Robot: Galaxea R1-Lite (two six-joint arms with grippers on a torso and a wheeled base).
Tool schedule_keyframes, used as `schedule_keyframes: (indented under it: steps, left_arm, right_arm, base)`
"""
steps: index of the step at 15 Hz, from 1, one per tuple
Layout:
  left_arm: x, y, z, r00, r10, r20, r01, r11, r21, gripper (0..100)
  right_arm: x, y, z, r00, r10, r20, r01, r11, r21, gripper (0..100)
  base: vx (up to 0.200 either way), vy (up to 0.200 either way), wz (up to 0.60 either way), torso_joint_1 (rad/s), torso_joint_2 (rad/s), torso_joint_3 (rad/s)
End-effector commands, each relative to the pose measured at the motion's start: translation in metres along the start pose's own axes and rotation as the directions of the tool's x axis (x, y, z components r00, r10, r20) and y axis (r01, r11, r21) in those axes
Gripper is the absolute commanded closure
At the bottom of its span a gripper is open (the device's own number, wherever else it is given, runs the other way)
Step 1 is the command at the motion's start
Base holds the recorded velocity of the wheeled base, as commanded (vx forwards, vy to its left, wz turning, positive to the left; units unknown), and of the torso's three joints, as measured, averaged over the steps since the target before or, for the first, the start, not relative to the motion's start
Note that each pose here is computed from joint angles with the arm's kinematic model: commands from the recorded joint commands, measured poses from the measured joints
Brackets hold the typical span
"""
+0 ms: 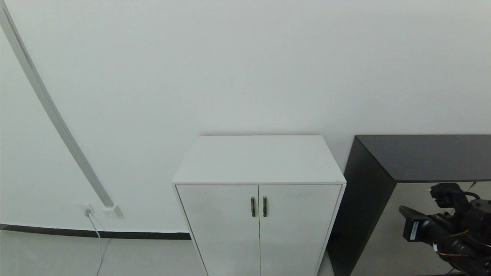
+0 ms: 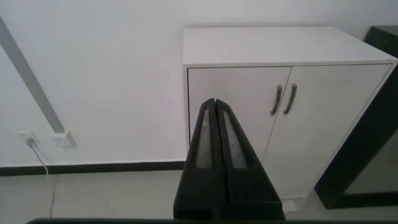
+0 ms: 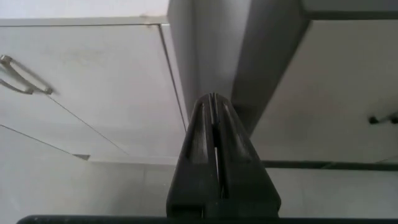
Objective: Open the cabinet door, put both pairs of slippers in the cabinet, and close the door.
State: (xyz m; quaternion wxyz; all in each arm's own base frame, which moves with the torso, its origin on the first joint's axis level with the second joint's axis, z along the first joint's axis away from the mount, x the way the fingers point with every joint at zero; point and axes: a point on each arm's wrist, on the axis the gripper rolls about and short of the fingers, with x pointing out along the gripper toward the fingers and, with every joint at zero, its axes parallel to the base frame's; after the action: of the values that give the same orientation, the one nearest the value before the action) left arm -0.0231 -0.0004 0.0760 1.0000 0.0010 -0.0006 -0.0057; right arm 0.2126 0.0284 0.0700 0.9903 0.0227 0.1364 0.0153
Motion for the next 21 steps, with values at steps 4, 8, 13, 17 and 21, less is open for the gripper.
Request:
schedule_keyframes:
  steps: [4, 8, 13, 17, 21]
  left_arm:
    - [0.000, 0.000, 0.000, 1.000, 0.001, -0.001, -0.001, 1.000, 0.000, 100]
    - [0.000, 0.000, 0.000, 1.000, 0.001, -0.001, -0.001, 1.000, 0.000, 100]
    - [0.000, 0.000, 0.000, 1.000, 0.001, -0.001, -0.001, 1.000, 0.000, 100]
    - [0.000, 0.000, 0.000, 1.000, 0.001, -0.001, -0.001, 1.000, 0.000, 100]
    - [0.000, 0.000, 0.000, 1.000, 0.001, -0.001, -0.001, 1.000, 0.000, 100]
  right_arm:
    - [-0.043, -0.009, 0.022, 0.997, -0.030, 0.065, 0.030, 1.000, 0.006, 100]
    - [-0.074, -0.011, 0.026, 0.999, -0.030, 0.045, 0.030, 1.000, -0.001, 100]
    - [-0.117, -0.014, 0.020, 1.000, -0.015, 0.017, 0.015, 1.000, -0.006, 100]
    - [-0.150, -0.016, 0.006, 1.000, 0.006, -0.009, -0.006, 1.000, -0.008, 100]
    - [-0.170, -0.018, -0.007, 1.000, 0.012, -0.017, -0.012, 1.000, -0.010, 100]
  base:
    - [0.000, 0.000, 0.00, 0.000, 0.00, 0.000]
    - [0.000, 0.000, 0.00, 0.000, 0.00, 0.000]
    - [0.000, 0.000, 0.00, 0.000, 0.00, 0.000]
    - [0.000, 0.000, 0.00, 0.000, 0.00, 0.000]
    - [0.000, 0.000, 0.00, 0.000, 0.00, 0.000]
